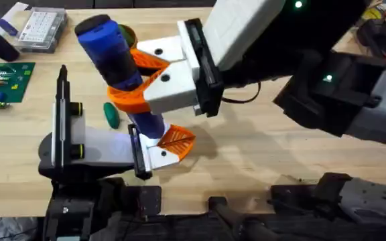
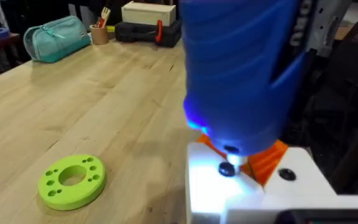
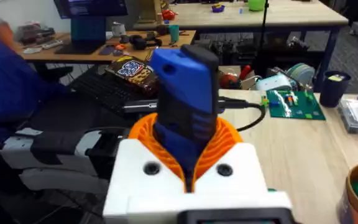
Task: Pick up the gripper from the table and insert it into the empty holder that is missing its gripper. Then pick up a screw, insert it into the mounting hole, and use the screwdriver to tighten it. Finally, clean up the table by picking up the vegetable and placing it into the bucket.
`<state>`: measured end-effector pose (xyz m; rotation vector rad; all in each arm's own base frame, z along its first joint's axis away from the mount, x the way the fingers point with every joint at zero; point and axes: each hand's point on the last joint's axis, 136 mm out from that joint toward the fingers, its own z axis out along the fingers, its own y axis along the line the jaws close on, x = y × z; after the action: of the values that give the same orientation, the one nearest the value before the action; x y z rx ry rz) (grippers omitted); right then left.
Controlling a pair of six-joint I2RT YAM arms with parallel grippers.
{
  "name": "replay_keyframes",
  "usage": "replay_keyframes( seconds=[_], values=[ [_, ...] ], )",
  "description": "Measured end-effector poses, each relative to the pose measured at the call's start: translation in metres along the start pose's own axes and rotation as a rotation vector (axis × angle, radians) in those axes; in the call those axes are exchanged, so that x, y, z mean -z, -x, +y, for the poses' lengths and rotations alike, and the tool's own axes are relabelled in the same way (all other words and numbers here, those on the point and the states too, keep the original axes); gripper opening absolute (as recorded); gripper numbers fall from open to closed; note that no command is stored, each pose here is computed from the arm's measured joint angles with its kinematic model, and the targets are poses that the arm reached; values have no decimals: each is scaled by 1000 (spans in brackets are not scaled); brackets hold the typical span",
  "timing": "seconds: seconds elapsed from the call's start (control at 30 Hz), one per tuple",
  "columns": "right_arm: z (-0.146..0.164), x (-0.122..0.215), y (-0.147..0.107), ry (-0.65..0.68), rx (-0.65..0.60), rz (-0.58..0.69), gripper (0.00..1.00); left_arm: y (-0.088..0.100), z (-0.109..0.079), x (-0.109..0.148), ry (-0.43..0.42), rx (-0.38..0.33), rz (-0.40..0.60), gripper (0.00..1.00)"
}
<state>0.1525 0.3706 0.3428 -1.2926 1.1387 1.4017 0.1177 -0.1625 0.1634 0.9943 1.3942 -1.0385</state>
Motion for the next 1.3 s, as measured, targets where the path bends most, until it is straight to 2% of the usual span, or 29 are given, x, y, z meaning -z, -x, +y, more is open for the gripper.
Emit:
replay_keyframes(
  seconds=[1.3],
  values=[
    [-8,6,5,-23,11,-15,25,0,0,0,0,0,0,14]
  ],
)
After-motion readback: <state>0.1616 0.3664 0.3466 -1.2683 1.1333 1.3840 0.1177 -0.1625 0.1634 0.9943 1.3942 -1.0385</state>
